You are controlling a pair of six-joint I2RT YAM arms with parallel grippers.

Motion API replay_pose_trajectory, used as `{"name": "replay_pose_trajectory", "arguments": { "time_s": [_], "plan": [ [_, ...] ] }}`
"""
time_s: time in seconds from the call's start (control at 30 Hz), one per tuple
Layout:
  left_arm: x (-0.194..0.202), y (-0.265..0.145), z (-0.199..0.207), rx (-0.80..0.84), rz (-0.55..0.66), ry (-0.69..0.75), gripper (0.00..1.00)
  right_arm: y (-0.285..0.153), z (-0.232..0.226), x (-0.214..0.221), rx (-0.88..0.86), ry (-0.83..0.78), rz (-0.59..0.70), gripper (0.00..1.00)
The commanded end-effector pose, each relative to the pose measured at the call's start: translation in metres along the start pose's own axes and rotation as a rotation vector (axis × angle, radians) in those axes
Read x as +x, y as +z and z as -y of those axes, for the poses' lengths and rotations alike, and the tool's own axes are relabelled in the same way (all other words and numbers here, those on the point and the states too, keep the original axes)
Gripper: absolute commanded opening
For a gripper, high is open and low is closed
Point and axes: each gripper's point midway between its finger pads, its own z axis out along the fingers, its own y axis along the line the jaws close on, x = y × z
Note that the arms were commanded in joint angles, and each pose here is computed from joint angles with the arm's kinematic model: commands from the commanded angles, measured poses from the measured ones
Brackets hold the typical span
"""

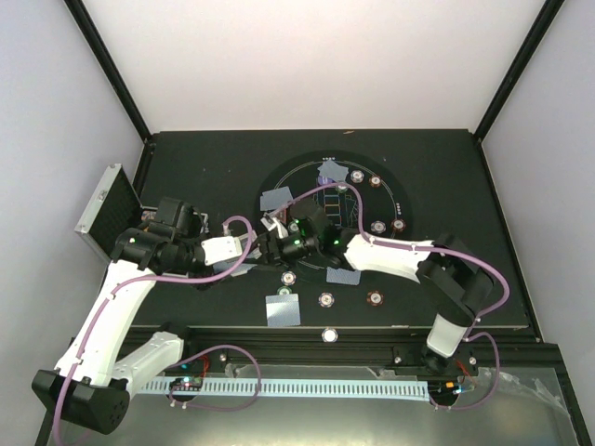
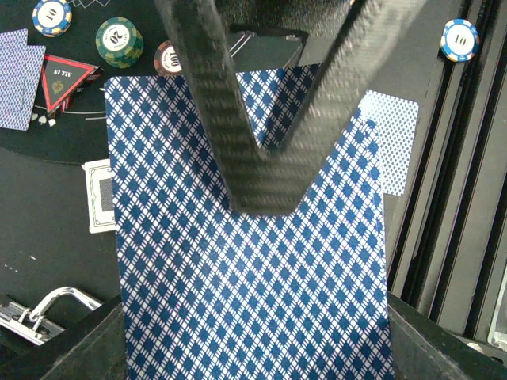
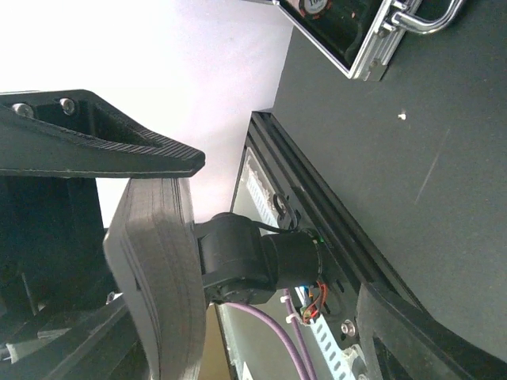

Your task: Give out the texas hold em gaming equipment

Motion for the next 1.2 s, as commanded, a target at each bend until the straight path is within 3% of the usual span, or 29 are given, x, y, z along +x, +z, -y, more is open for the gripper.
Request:
{"name": "replay_pose_trajectory", "arguments": {
  "time_s": [0.0, 0.23, 0.57, 0.67, 0.73, 0.83, 0.9, 1.17],
  "plan": [
    [-0.008, -0.011, -0.001, -0.030, 0.025, 0.038, 0.02, -0.014, 0.028, 0.000, 0.071, 0.049, 0.025, 0.69],
    [-0.005, -0.010, -0.002, -0.040, 0.015, 0.040, 0.01, -0.022, 0.023, -0.001, 0.080, 0.032, 0.028, 0.64],
    [-0.004, -0.004, -0.004, -0.033, 0.013, 0.023, 0.02, -0.034, 0.008, -0.001, 0.083, 0.009, 0.046, 0.22],
    [-0.002, -0.001, -0.005, -0.035, 0.007, 0.022, 0.01, -0.037, 0.002, -0.001, 0.071, 0.005, 0.049, 0.18],
    [0.000, 0.001, -0.006, -0.033, 0.001, 0.027, 0.02, -0.038, -0.004, -0.001, 0.056, 0.000, 0.049, 0.23],
    [-0.001, 0.001, -0.005, -0.030, 0.002, 0.028, 0.02, -0.035, -0.006, -0.001, 0.049, 0.006, 0.046, 0.50],
    [-0.002, 0.000, -0.006, -0.032, 0.006, 0.030, 0.02, -0.029, -0.004, 0.001, 0.053, 0.006, 0.031, 0.58],
    [-0.002, 0.000, -0.005, -0.027, 0.007, 0.030, 0.02, 0.005, -0.007, 0.006, 0.049, -0.001, -0.032, 0.62]
  ]
}}
